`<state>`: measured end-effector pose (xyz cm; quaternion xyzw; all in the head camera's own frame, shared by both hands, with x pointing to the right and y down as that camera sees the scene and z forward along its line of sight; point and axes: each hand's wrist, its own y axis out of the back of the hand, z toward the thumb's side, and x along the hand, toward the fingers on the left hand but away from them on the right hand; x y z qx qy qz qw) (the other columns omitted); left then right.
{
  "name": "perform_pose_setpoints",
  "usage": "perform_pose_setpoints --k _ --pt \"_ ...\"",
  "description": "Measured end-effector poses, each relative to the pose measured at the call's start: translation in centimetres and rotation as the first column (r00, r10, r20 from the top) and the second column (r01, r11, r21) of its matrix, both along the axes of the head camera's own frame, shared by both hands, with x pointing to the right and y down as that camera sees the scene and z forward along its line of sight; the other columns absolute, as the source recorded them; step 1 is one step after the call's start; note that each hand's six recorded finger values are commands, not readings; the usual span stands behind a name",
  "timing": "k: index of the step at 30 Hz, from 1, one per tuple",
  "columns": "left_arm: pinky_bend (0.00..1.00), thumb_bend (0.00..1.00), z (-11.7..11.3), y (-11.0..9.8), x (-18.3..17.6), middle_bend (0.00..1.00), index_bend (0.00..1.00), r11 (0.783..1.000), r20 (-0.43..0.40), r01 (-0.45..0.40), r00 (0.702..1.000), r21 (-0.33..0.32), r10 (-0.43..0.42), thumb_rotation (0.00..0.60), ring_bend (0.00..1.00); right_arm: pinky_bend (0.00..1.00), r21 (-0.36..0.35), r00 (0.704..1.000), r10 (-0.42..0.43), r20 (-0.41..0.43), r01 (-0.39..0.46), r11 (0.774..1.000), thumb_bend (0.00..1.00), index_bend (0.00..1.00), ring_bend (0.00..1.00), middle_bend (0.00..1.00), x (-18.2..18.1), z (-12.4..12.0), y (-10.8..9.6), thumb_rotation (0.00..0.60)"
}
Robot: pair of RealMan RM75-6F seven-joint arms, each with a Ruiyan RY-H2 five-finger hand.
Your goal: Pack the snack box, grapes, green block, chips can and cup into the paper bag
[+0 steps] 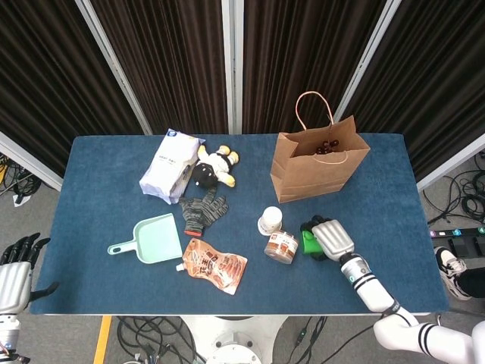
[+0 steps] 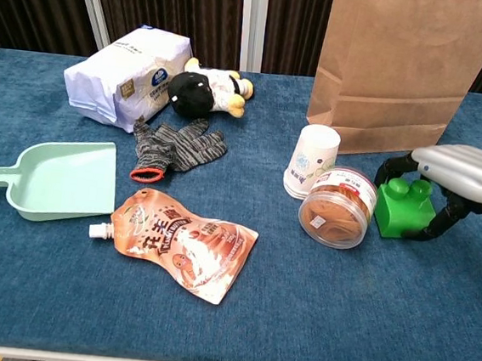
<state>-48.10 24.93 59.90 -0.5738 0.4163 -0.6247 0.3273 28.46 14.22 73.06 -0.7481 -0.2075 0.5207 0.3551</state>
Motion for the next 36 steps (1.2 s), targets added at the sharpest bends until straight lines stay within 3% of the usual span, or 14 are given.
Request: perform_pose_setpoints --k 4,7,14,19,25,36 --pt "0.15 0.04 -0.1 -0.2 0.0 0.20 0.24 1.000 0.004 -0.005 1.000 0.004 0.005 0.600 0.12 0.42 0.046 0.997 0.009 0.070 -0.012 0.999 0.17 0.51 0.22 0.45 0.0 -2.8 -1.3 0.600" --pt "0.15 0.04 -0.2 -0.3 0.1 0.20 0.24 1.000 0.005 -0.009 1.000 0.005 0.009 0.600 0.12 0.42 0.121 0.990 -0.001 0.139 -0.016 0.993 0.17 0.51 0.22 0.45 0.2 -6.7 -2.8 0.600" --pt "0.15 0.04 -0.2 -0.5 0.5 0.20 0.24 1.000 0.003 -0.018 1.000 0.007 0.018 0.600 0.12 0.43 0.298 0.946 -0.015 0.324 -0.087 0.951 0.17 0.51 0.22 0.44 0.7 -17.5 -7.5 0.600" --pt "0.15 0.04 -0.4 -0.4 0.4 0.20 0.24 1.000 0.008 -0.015 1.000 0.005 0.015 0.600 0.12 0.43 0.366 0.901 0.003 0.435 -0.180 0.913 0.16 0.51 0.22 0.43 1.0 -22.9 -11.0 0.600" --pt "0.15 0.04 -0.4 -0.3 0.5 0.20 0.24 1.000 0.007 -0.016 1.000 0.004 0.016 0.600 0.12 0.43 0.352 0.889 0.102 0.445 -0.279 0.893 0.16 0.51 0.22 0.43 2.0 -24.4 -14.9 0.600" --pt "0.15 0.04 -0.4 -0.3 0.3 0.20 0.24 1.000 0.010 -0.009 1.000 -0.001 0.009 0.600 0.12 0.43 0.332 0.904 0.269 0.331 -0.379 0.864 0.16 0.49 0.22 0.41 2.3 -22.6 -22.7 0.600"
